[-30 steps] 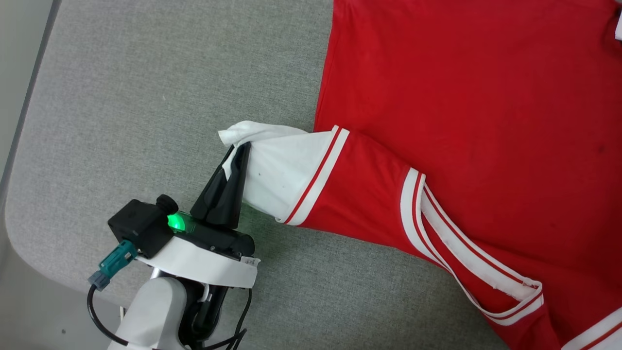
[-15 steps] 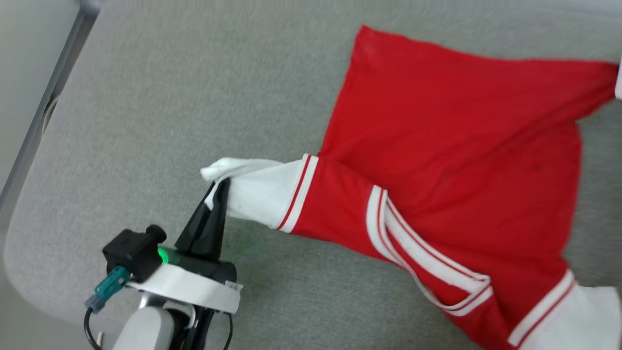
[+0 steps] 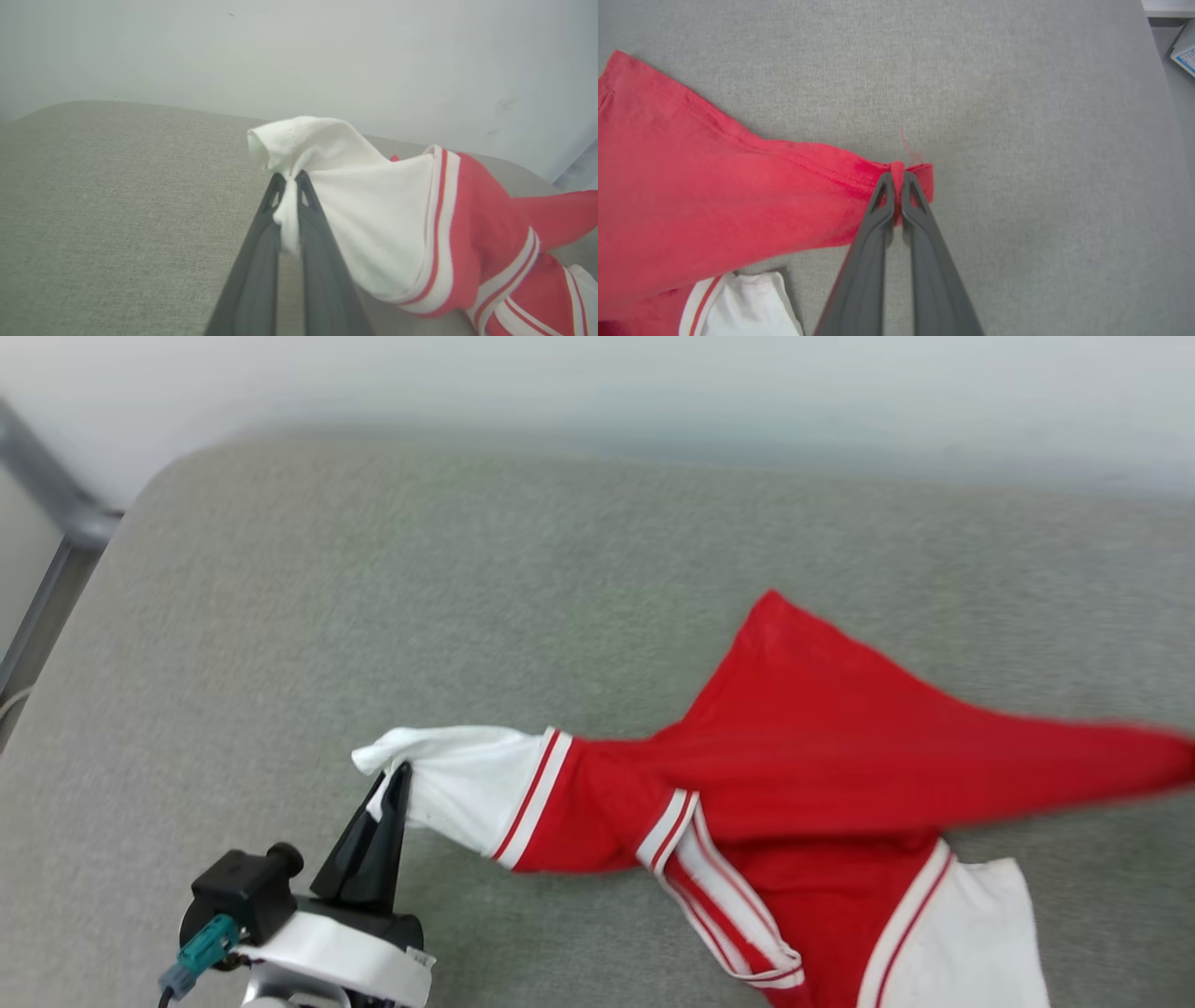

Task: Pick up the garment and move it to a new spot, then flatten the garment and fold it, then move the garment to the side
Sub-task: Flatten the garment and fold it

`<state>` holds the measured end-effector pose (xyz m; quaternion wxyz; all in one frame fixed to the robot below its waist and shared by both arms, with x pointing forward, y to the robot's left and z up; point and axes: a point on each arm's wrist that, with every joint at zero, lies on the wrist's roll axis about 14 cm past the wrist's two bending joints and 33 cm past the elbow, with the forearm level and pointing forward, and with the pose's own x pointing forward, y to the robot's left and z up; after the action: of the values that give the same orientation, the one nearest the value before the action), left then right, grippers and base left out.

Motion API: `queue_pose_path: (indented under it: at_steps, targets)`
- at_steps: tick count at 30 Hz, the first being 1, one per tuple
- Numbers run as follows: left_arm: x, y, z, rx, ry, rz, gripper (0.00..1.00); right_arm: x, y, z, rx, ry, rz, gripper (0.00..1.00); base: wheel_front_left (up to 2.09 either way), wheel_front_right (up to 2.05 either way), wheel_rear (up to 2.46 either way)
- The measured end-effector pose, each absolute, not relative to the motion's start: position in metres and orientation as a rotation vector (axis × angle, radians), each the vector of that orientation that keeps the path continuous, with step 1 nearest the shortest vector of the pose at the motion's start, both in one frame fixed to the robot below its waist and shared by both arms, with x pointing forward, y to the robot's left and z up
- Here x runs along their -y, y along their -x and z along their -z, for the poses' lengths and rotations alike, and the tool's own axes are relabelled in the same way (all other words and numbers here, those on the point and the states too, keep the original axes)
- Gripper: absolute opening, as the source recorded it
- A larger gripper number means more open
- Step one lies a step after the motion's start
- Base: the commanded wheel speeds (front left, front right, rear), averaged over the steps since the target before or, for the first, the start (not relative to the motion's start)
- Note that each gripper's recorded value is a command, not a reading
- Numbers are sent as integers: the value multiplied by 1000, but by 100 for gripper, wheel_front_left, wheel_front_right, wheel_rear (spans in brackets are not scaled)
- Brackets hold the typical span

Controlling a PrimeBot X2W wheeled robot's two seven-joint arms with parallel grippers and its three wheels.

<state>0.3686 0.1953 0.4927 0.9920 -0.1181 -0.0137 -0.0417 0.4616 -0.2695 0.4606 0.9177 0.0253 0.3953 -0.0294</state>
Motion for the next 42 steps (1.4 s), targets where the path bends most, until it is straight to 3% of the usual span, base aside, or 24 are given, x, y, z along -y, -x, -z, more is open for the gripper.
queue_pose_path:
  at_steps: [9,17,18,19,20,24,30,35,39,42]
  targets:
    - [-178,-365,-490,13,235,143,0,287,-331,-423,-869,-208,196,0,0,0,0]
    - [-172,-360,-478,-26,231,163,0,275,-258,-378,-992,-327,234,0,0,0,0]
    - [-172,-359,-478,-29,231,163,0,271,-254,-373,-999,-343,227,15,0,0,0]
    - [-172,-358,-477,-32,233,162,0,266,-252,-368,-996,-379,215,45,0,0,0]
    - [-172,-358,-476,-34,234,162,0,261,-252,-364,-984,-417,208,100,0,0,0]
    - [-171,-357,-474,-43,232,166,0,250,-265,-365,-889,-425,180,100,0,0,0]
    - [-171,-355,-470,-56,228,167,0,248,-331,-422,-501,-344,146,100,0,0,0]
    - [-171,-358,-472,-49,224,167,0,242,-372,-459,-299,-274,93,100,0,0,0]
    - [-170,-368,-475,-38,222,175,0,221,-408,-467,-278,-227,-3,100,0,0,0]
    - [-165,-377,-478,-29,225,190,0,198,-432,-460,-357,-223,-84,100,0,0,0]
